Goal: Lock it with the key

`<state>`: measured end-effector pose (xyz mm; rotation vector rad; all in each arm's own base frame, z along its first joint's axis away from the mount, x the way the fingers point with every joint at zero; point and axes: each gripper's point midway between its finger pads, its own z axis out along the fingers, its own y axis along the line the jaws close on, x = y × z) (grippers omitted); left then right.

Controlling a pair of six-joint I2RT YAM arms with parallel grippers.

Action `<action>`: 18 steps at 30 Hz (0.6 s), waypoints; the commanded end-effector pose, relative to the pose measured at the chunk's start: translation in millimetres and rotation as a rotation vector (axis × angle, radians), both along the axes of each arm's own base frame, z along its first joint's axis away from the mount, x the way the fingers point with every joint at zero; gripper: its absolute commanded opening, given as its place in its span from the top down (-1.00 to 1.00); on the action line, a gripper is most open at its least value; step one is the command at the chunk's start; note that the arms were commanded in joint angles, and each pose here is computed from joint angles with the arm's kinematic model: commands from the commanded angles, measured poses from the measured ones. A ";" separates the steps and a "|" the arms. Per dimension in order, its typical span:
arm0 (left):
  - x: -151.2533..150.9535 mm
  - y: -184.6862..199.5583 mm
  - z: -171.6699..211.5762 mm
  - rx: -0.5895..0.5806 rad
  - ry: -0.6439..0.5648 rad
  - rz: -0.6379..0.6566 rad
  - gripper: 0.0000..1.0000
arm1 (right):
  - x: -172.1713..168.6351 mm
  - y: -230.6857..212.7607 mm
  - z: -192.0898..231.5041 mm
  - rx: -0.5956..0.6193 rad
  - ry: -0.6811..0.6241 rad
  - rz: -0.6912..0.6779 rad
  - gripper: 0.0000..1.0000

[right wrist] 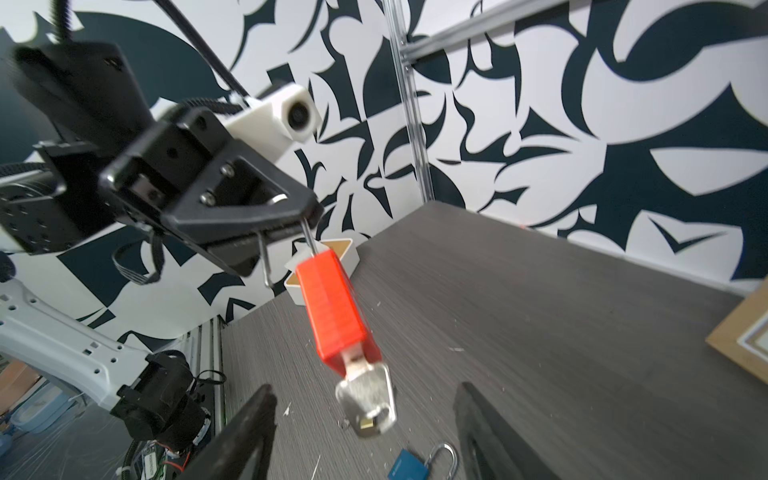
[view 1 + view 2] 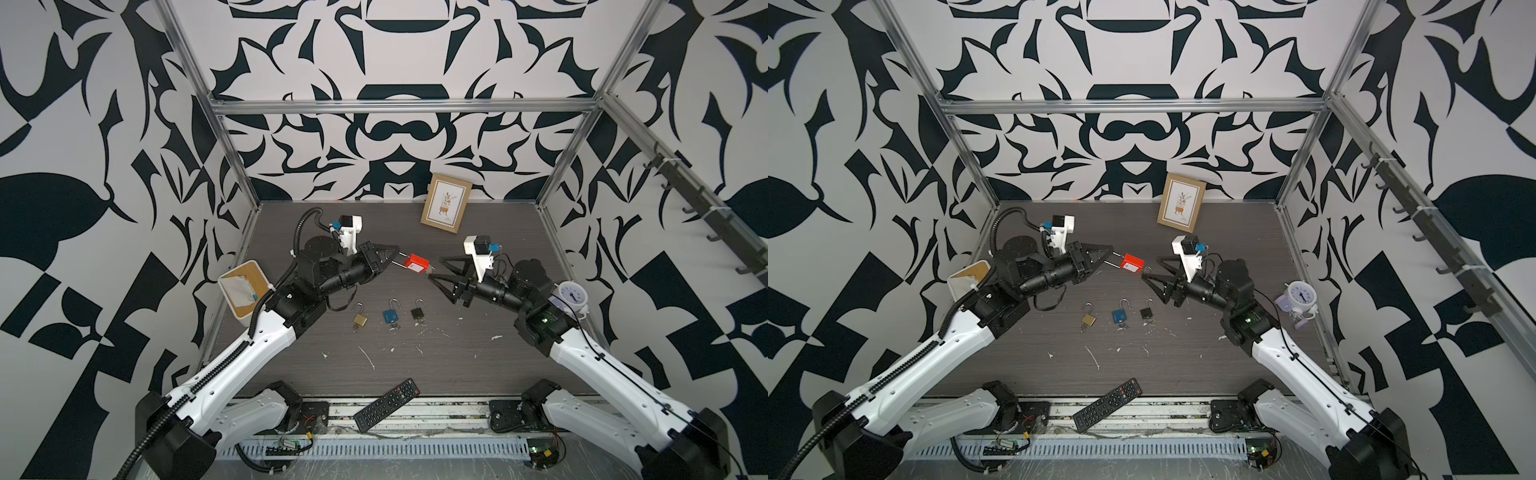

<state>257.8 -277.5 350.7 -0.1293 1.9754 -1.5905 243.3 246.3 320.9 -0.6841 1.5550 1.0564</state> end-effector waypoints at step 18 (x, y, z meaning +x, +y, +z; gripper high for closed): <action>-8.3 3.3 33.4 -0.170 0.002 -0.018 1.00 | -10.8 24.3 38.6 0.049 -0.081 0.167 -0.34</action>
